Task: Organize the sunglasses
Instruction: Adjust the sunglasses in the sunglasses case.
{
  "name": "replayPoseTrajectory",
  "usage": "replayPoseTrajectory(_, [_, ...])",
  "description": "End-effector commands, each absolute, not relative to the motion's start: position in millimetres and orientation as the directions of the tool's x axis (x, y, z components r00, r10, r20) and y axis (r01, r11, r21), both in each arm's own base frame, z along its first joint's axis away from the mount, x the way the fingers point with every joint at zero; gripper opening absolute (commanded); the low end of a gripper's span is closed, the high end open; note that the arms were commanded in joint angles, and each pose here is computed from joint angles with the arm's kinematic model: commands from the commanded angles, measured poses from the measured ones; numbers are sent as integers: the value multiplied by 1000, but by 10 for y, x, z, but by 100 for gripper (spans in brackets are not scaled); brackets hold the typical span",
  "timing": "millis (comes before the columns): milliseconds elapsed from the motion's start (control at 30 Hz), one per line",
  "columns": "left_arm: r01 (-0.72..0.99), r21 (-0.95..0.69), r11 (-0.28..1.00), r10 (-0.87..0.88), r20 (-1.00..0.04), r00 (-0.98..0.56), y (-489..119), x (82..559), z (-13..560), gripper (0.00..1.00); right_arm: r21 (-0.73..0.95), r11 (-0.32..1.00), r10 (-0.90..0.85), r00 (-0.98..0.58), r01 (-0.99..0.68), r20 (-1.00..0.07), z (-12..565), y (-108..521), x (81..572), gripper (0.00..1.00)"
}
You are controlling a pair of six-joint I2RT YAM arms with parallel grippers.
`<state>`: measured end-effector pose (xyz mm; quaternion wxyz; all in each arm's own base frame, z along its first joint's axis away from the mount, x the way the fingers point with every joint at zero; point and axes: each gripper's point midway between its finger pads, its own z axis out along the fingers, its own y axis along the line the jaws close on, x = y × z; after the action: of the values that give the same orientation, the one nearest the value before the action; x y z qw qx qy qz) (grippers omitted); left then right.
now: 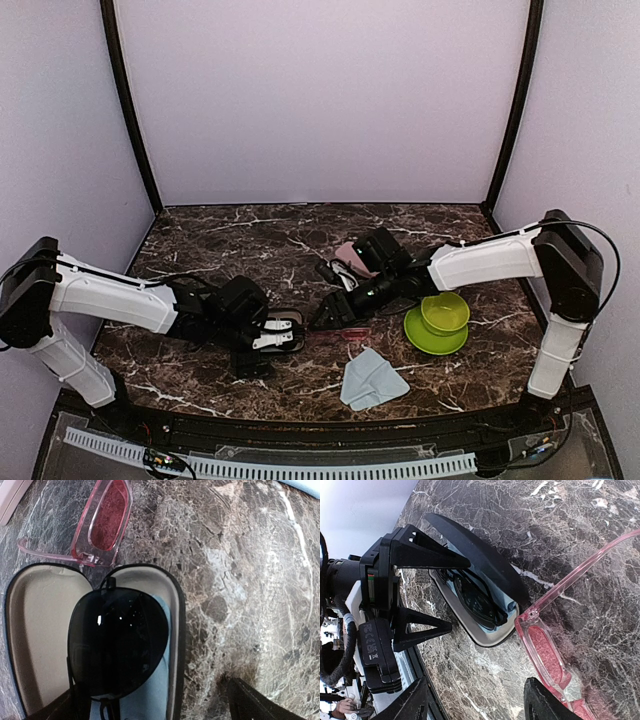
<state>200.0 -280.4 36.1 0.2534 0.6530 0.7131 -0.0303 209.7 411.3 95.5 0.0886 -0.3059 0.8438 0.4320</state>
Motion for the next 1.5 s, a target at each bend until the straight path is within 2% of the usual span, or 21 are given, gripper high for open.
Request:
replayPoseTrajectory(0, [931, 339, 139, 912, -410, 13, -2813, 2040, 431, 98, 678, 408, -442, -782, -611, -439, 1045, 4222, 2088, 65])
replayPoseTrajectory(633, [901, 409, 145, 912, -408, 39, -2835, 2157, 515, 99, 686, 398, -443, -783, -609, -438, 1044, 4261, 2047, 65])
replayPoseTrajectory(933, [905, 400, 142, 921, -389, 28, -2812, 2152, 457, 95, 690, 397, -440, -785, -605, -435, 1041, 4267, 2035, 65])
replayPoseTrajectory(1167, [922, 365, 131, 925, -380, 19, -2821, 2102, 406, 88, 692, 397, -439, -787, -603, -434, 1033, 4272, 2027, 65])
replayPoseTrajectory(1467, [935, 328, 134, 923, -384, 2, -2826, 2045, 370, 87, 692, 393, -440, -785, -606, -437, 1045, 4283, 2023, 65])
